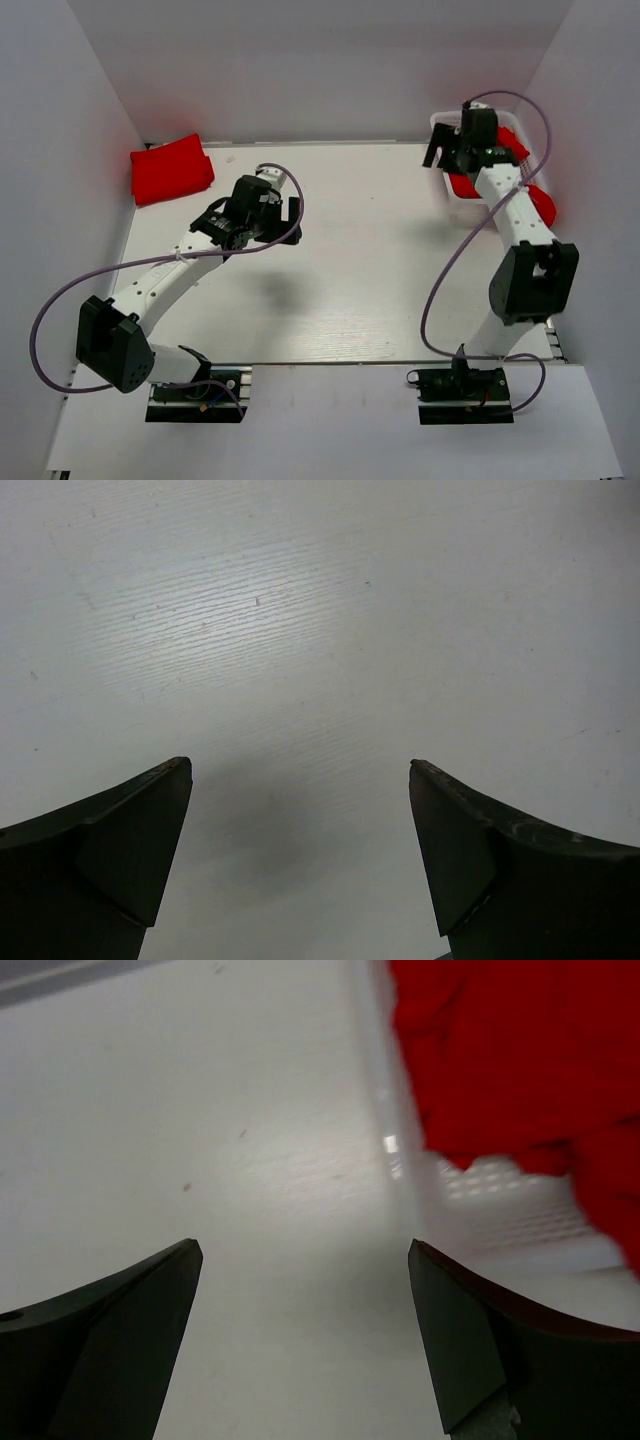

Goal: Fold and stack the t-shirts
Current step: Grab crumpled tshirt from bin with the right arm, then move the tshirt to the center of the board, then flatten out the tshirt

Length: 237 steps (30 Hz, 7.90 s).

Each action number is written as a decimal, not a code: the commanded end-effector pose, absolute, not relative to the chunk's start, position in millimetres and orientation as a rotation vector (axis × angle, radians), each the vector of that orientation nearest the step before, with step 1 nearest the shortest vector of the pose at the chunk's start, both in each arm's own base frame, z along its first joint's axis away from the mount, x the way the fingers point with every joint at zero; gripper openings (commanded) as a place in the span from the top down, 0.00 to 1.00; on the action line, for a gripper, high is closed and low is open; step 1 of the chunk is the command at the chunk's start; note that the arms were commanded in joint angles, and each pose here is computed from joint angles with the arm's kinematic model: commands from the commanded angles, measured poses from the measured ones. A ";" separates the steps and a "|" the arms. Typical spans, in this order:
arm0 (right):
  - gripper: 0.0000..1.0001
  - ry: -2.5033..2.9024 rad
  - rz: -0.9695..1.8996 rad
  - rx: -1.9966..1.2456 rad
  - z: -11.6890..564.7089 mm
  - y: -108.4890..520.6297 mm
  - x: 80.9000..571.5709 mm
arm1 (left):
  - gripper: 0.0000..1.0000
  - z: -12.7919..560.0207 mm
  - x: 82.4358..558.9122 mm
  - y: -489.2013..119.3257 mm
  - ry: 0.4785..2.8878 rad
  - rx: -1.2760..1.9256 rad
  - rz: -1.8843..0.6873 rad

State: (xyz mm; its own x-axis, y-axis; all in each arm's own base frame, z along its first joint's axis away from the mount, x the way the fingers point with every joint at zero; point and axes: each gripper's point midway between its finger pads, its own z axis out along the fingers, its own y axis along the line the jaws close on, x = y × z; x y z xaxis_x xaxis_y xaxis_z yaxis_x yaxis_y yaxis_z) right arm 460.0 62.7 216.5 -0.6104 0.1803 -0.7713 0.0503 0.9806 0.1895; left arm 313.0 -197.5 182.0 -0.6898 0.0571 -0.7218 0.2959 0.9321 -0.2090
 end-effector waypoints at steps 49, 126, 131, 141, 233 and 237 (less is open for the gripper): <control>1.00 1.482 -0.131 0.153 449.5 -107.1 591.4 | 0.00 199.8 370.5 -230.7 2.215 0.378 -0.417; 0.10 2.106 0.480 -0.450 211.5 240.9 352.5 | 0.00 198.8 312.7 -153.6 2.462 -0.116 -0.284; 0.10 2.173 0.437 -0.444 189.1 218.5 323.7 | 0.00 159.3 299.9 -148.7 2.582 -0.133 -0.313; 0.10 2.208 0.634 -0.509 153.7 237.7 293.2 | 0.04 110.1 305.7 -159.3 2.563 -0.062 -0.397; 1.00 1.105 0.259 -0.133 574.4 72.6 216.0 | 1.00 596.6 242.7 -92.6 1.192 0.181 -0.328; 1.00 1.286 0.144 0.026 499.3 68.9 275.7 | 1.00 519.7 321.2 -104.7 1.418 0.088 -0.253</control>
